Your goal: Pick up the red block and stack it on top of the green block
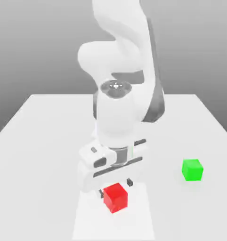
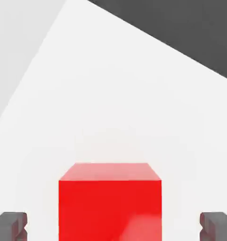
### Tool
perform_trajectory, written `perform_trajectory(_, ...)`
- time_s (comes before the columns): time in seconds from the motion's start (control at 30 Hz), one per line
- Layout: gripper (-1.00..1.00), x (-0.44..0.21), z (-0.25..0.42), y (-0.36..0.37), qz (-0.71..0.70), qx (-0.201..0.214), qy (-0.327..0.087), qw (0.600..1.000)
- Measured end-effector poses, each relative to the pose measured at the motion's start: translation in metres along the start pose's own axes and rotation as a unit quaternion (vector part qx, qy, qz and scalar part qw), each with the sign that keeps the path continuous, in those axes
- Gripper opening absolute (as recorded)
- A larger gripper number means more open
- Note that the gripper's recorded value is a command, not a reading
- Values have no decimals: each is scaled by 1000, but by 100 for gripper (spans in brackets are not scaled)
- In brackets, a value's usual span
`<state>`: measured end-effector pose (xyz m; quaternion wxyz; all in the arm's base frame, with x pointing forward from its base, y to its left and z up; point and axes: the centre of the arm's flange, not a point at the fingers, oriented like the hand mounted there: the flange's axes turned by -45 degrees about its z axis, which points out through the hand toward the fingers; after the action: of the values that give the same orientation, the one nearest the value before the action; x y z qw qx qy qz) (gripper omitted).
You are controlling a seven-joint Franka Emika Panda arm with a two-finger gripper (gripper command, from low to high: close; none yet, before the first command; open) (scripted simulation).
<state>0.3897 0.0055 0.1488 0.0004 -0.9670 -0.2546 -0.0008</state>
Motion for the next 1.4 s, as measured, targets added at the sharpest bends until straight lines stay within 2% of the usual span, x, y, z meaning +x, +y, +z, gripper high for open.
perform_trajectory(0.23, -100, 0, 2, 0, 0, 0, -1, 1000)
perform_trajectory(0.47, -100, 0, -54, 0, -1, 0, -1, 1000)
perform_trajectory(0.63, -100, 17, -66, -48, -131, -2, -4, 991)
perform_trajectory(0.77, -100, 26, -71, -91, -248, -4, -6, 969)
perform_trajectory(0.93, -100, 31, -78, -141, -386, -4, -7, 922)
perform_trajectory(1.1, -100, 29, -85, -189, -513, -3, -6, 858)
perform_trajectory(1.4, -100, 7, -97, -280, -721, 0, -2, 692)
